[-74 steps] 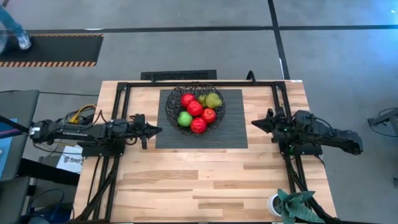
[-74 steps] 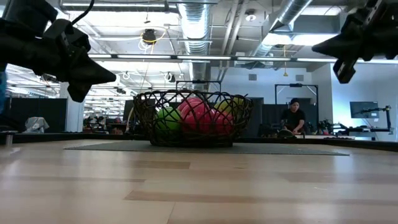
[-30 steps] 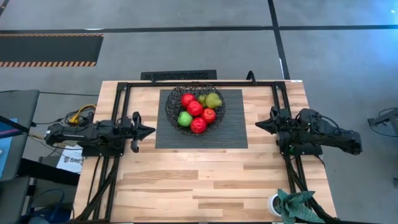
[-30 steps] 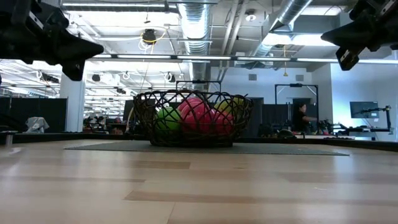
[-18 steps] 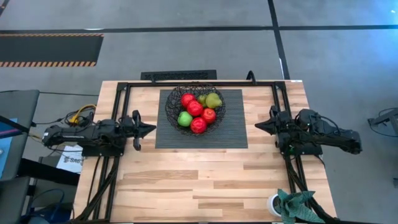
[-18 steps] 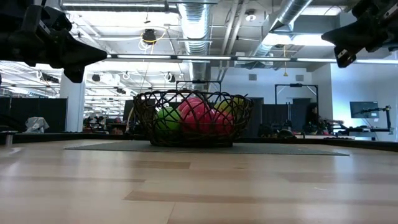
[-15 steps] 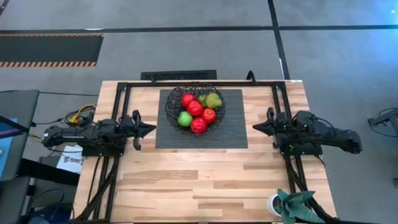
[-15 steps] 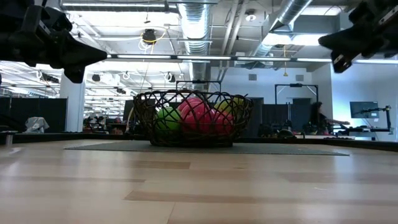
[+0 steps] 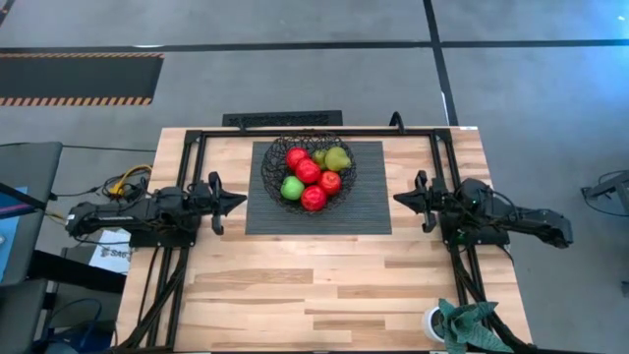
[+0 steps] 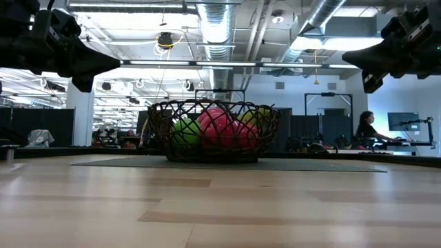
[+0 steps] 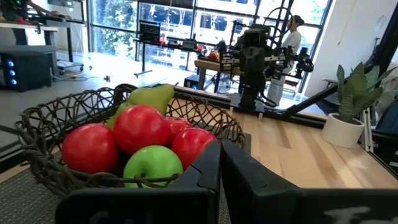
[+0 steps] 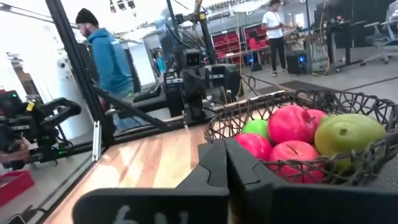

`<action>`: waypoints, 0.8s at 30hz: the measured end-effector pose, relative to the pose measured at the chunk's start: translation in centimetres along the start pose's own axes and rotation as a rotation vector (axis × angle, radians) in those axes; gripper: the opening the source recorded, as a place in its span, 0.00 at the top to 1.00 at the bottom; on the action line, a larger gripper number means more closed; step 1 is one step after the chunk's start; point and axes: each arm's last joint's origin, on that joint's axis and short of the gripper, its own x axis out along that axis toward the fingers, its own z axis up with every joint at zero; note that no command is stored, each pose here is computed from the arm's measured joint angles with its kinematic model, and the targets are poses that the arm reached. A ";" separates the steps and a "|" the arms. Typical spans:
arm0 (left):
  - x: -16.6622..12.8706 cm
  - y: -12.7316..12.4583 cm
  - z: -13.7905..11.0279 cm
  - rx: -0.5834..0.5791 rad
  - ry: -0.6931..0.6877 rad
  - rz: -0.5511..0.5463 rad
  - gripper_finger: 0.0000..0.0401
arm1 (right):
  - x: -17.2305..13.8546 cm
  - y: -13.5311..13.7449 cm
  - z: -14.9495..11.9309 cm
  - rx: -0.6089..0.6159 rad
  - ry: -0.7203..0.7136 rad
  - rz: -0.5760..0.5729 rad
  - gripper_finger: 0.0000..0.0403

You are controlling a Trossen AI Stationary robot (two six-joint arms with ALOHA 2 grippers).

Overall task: Build produce basket
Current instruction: Return to Home Position

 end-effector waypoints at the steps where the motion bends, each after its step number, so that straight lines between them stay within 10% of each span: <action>1: 0.0 0.0 0.0 0.000 0.000 0.004 1.00 | 0.0 0.0 0.0 0.000 0.001 -0.002 1.00; 24: 0.0 0.2 0.0 0.035 0.003 0.007 1.00 | -0.1 -0.7 -0.5 0.159 0.026 -0.120 0.90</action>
